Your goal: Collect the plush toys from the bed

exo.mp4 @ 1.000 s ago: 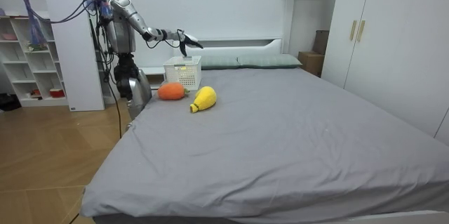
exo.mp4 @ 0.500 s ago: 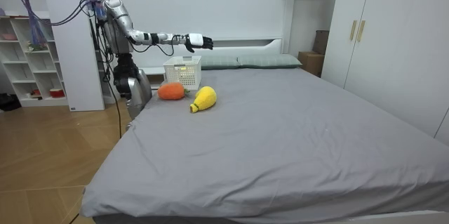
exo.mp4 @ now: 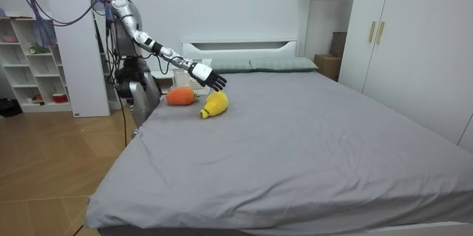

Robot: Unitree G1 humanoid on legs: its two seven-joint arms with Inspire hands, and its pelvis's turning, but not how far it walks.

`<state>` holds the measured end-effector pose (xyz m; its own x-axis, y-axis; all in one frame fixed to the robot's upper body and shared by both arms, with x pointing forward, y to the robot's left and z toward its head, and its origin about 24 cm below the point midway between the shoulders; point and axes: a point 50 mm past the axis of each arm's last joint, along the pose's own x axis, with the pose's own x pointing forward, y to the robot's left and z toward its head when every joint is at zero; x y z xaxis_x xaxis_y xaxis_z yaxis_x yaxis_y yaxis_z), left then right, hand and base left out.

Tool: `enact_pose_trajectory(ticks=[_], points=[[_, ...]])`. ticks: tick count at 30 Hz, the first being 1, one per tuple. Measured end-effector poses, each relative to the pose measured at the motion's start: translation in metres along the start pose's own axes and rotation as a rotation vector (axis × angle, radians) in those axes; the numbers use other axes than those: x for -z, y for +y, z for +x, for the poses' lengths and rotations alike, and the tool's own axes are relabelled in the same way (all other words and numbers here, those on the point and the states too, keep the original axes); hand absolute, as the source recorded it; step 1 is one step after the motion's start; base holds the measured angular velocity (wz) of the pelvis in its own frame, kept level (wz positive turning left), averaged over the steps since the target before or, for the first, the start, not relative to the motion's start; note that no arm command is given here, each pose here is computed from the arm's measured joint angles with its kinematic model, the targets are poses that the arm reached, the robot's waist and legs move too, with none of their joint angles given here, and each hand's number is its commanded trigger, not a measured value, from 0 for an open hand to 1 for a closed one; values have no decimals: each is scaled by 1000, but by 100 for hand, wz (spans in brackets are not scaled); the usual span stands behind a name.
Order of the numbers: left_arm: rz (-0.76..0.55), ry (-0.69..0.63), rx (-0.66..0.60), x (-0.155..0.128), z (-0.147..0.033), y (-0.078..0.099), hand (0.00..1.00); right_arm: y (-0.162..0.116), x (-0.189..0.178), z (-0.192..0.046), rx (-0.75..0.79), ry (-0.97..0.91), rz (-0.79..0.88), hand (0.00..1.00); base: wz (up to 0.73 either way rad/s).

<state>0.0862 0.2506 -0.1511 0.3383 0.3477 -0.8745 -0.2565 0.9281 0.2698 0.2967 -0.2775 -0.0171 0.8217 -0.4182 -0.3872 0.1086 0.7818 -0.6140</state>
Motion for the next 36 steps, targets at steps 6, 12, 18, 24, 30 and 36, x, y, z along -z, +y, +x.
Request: enact_pose_trajectory(ticks=[6, 12, 18, 24, 30, 36], points=[[-2, -61, 45, -20, 3, -12, 0, -7, -2, 5, 44, -21, -67, 0, -7], [-21, -32, 73, -19, 5, -16, 0, -7, 16, 5, 50, 55, -116, 0, 0], [-23, -31, 71, -18, 5, -15, 0, -6, 18, 5, 46, 52, -164, 0, -3], [-16, -46, 81, -21, 6, -17, 0, -8, 16, 5, 81, 29, -203, 72, 0], [-35, -44, 101, -21, 5, -18, 0, -10, 15, 5, 116, 17, -232, 100, 1], [-1, -52, 120, -24, 5, -24, 0, -14, 15, 5, 143, 15, -238, 100, 2]])
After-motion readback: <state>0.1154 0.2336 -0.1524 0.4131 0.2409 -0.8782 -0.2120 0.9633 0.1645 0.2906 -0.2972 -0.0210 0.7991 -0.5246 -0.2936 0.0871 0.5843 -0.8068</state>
